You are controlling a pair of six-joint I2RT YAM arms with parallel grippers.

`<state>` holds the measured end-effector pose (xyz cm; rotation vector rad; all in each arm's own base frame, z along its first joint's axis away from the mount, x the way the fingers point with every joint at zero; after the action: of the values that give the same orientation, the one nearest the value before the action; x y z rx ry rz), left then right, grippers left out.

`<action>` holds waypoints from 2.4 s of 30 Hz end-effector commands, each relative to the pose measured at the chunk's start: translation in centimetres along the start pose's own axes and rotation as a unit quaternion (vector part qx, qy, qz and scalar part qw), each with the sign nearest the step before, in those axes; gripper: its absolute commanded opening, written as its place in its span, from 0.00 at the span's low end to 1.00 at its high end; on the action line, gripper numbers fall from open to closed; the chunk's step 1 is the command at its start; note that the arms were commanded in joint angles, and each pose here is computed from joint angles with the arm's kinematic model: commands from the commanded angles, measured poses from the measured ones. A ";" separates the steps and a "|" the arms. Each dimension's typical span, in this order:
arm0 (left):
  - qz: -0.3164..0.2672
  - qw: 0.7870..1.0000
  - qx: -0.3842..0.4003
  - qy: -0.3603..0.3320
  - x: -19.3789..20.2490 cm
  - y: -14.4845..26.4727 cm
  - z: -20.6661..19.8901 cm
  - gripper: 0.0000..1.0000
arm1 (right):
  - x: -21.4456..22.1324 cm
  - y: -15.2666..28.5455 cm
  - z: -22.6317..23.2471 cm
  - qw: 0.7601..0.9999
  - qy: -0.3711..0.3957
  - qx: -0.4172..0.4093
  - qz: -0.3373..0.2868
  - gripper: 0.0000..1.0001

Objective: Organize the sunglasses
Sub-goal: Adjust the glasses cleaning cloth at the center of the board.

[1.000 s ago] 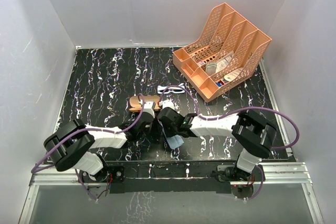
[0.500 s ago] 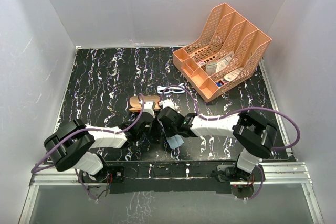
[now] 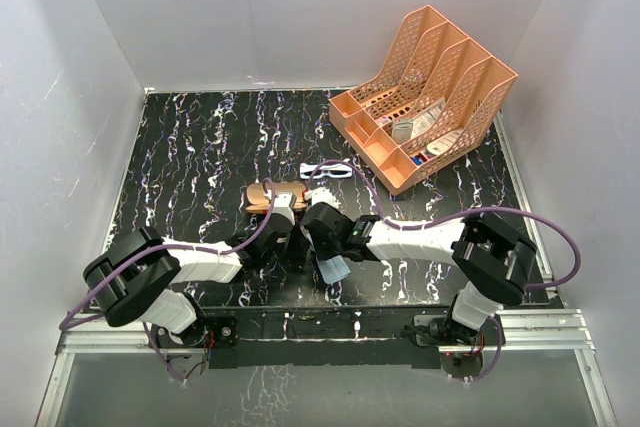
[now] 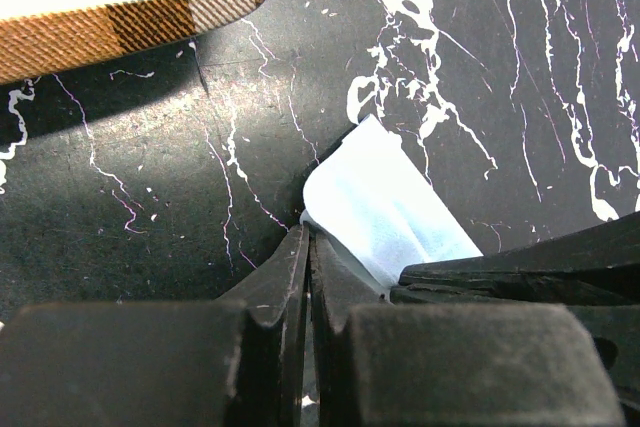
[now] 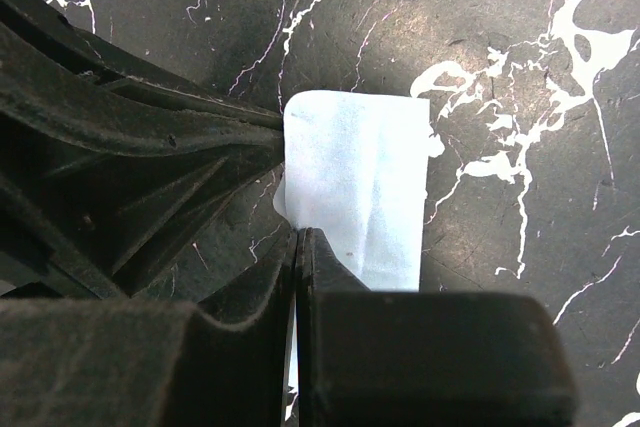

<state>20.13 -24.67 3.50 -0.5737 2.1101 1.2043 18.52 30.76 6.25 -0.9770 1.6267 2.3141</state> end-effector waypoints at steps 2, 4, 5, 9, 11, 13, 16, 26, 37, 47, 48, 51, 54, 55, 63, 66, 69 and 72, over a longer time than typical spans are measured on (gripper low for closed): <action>0.004 1.000 -0.008 -0.004 -0.2 -0.1 0.1 0.00 | -1.0 0.6 0.6 1.000 -0.009 -0.016 -0.019 0.00; 0.004 1.000 -0.009 -0.004 -0.3 -0.1 0.1 0.00 | -0.9 0.3 0.7 1.000 -0.009 -0.018 -0.016 0.00; 0.004 1.000 -0.009 -0.005 -0.3 0.0 0.1 0.00 | -0.8 0.2 0.7 1.000 -0.009 -0.019 -0.015 0.00; 0.004 1.000 -0.010 -0.005 -0.3 0.0 0.1 0.00 | -0.4 -0.2 0.7 1.000 -0.007 -0.020 -0.009 0.04; 0.004 1.000 -0.009 -0.005 -0.3 0.0 0.1 0.00 | -0.3 -0.3 0.6 1.000 -0.007 -0.015 -0.009 0.12; 0.003 1.000 -0.010 -0.006 -0.3 0.0 0.1 0.00 | -0.5 -0.2 0.4 1.000 -0.008 -0.012 -0.013 0.15; 0.001 1.000 -0.011 -0.006 -0.4 0.2 0.1 0.00 | -1.0 0.2 0.3 1.000 -0.008 -0.008 -0.024 0.16; 0.001 1.000 -0.011 -0.005 -0.4 0.3 0.2 0.00 | -2.3 0.2 0.8 0.998 -0.008 -0.013 -0.053 0.13; 0.005 1.000 -0.010 -0.004 -0.1 0.2 0.2 0.00 | -3.1 -0.3 1.2 0.998 -0.003 -0.011 -0.058 0.13; 0.005 1.000 -0.009 -0.004 -0.2 0.2 0.2 0.00 | -3.8 -0.7 1.9 0.998 -0.003 -0.019 -0.064 0.10; 0.006 1.000 -0.009 -0.004 -0.1 0.2 0.2 0.00 | -3.8 -0.7 1.9 0.998 -0.003 -0.019 -0.064 0.07; 0.006 1.000 -0.009 -0.005 -0.2 0.2 0.2 0.00 | -3.6 -0.9 1.9 0.998 -0.001 -0.017 -0.060 0.03; 0.006 1.000 -0.009 -0.004 -0.2 0.2 0.1 0.00 | -3.4 -1.1 1.8 0.998 0.000 -0.015 -0.057 0.01; 0.006 1.000 -0.009 -0.004 -0.2 0.2 0.1 0.00 | -3.5 -1.1 1.8 0.998 0.000 -0.014 -0.058 0.01; 0.006 1.000 -0.008 -0.004 -0.2 0.1 0.1 0.00 | -3.4 -1.0 1.7 0.998 0.000 -0.014 -0.059 0.12; 0.007 1.000 -0.008 -0.004 -0.2 0.1 0.1 0.00 | -3.5 -0.9 1.7 0.998 -0.001 -0.015 -0.061 0.13; 0.007 1.000 -0.008 -0.004 -0.1 0.1 0.1 0.00 | -3.5 -0.9 1.7 0.998 -0.002 -0.014 -0.061 0.15; 0.008 1.000 -0.008 -0.003 -0.1 0.0 0.1 0.00 | -3.5 -1.0 1.7 0.998 -0.002 -0.015 -0.061 0.15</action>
<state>20.08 -24.61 3.52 -0.5687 2.1095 1.2123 19.73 32.01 5.68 -1.0199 1.6063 2.2838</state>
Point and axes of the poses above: each gripper's point midway between its finger pads, its own y axis back along the fingers, its own z axis along the line the jaws close on, x = y × z, the point moved 3 cm from there along y, back along the fingers, and after that the axes turned 3 degrees about -y, right-handed, at the moved point
